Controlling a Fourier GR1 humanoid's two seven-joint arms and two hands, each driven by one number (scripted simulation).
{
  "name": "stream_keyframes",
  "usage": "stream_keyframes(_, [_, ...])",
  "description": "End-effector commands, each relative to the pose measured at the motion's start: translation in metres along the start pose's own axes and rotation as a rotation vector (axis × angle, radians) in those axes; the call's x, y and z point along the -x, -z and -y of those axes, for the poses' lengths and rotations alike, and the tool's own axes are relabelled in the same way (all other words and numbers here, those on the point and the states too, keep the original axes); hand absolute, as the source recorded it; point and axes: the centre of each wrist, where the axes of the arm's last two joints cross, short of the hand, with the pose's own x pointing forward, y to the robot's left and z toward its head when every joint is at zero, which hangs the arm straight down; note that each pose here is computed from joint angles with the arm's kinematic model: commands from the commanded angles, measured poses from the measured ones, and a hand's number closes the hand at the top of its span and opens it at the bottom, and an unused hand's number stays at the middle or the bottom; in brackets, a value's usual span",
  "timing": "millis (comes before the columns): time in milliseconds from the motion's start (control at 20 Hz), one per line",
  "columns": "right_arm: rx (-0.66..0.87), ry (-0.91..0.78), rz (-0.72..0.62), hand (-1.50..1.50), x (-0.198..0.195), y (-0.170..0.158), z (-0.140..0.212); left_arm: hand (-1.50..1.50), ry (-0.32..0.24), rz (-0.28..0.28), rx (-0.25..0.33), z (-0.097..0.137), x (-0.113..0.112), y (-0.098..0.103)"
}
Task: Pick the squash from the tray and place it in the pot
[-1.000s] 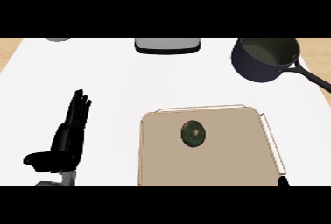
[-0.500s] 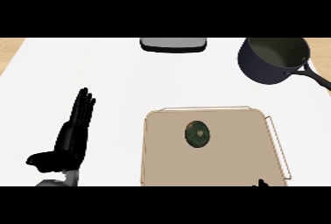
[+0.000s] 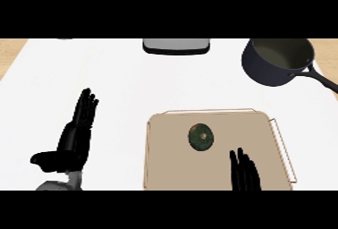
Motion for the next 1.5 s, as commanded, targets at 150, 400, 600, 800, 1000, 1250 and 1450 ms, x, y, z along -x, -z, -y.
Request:
stream_keyframes(150, [-0.066,-0.044,-0.069,-1.50,-0.040,0.050,-0.029,0.00,-0.009,-0.023,-0.015,0.002,0.012,0.000])
stream_keyframes(400, [-0.076,-0.022,-0.046,-1.50,-0.054,0.052,-0.033,0.00,-0.010,-0.019,-0.002,0.002,0.007,-0.013])
stream_keyframes(600, [-0.076,-0.045,-0.083,-1.50,-0.021,0.069,-0.068,0.00,-0.005,-0.027,-0.009,0.006,0.002,-0.007])
stream_keyframes(800, [-0.078,-0.051,-0.072,-1.50,-0.046,0.070,-0.059,0.00,-0.002,-0.013,0.001,-0.007,0.003,-0.010])
stream_keyframes(1000, [-0.083,-0.044,-0.078,-1.50,-0.023,0.067,-0.051,0.00,-0.018,-0.009,-0.010,0.001,0.017,-0.007])
stream_keyframes(1250, [-0.004,-0.119,-0.019,1.50,-0.019,0.087,-0.073,0.00,-0.007,-0.009,-0.009,-0.026,-0.004,-0.008])
stream_keyframes(1450, [0.078,-0.109,0.052,1.50,-0.028,0.092,-0.069,0.00,0.013,-0.003,0.004,0.004,-0.002,0.000])
